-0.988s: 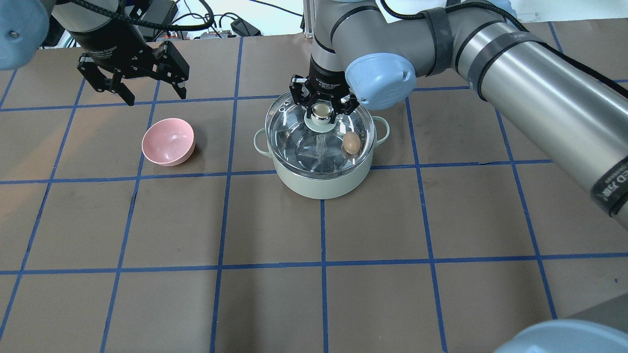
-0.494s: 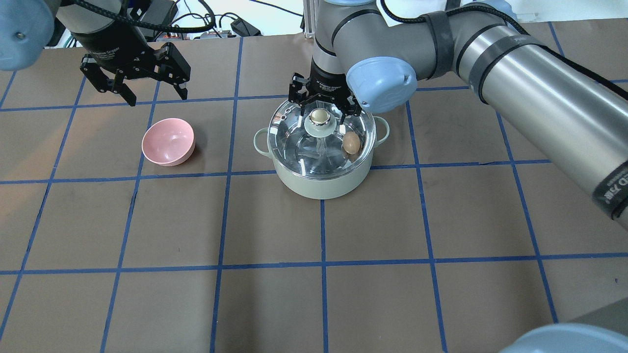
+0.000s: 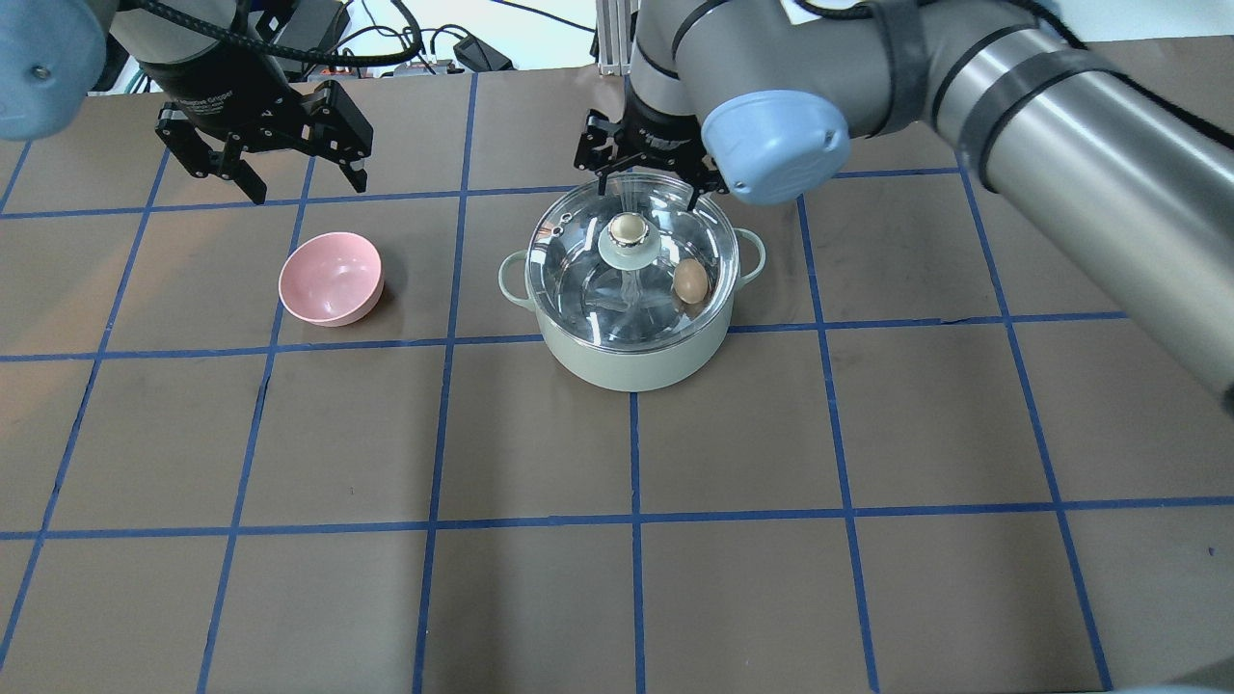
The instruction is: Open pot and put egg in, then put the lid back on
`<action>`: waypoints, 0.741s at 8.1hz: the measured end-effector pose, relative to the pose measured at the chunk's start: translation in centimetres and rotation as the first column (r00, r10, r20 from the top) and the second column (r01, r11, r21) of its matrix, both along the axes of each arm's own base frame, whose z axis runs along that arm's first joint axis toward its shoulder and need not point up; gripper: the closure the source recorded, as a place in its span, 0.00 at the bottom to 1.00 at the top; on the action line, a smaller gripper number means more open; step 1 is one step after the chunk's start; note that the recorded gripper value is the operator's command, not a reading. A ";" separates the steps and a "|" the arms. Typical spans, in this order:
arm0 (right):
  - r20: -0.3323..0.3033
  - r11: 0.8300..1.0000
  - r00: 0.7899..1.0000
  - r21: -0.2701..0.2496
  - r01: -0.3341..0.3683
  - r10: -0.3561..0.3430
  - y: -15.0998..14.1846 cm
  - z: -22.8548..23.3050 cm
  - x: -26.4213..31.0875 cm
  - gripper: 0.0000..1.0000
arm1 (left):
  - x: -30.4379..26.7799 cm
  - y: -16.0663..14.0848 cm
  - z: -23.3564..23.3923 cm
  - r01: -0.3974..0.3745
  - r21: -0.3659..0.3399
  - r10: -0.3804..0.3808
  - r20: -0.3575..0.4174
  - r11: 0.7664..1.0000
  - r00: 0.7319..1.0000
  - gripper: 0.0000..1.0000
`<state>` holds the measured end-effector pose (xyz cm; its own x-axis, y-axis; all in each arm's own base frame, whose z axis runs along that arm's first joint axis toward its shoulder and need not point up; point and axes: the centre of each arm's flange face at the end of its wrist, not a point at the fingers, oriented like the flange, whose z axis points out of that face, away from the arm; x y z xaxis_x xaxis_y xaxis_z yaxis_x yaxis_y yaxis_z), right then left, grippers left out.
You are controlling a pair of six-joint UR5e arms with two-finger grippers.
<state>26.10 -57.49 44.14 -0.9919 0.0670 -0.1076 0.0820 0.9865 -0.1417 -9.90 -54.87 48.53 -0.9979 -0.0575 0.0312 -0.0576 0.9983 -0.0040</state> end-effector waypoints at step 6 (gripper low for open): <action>-0.077 0.991 0.988 0.014 -0.134 0.135 4.3 8.0 -12.9 0.00 | 0.0 0.0 -0.1 0.003 0.001 -0.003 -0.001 1.000 1.000 0.00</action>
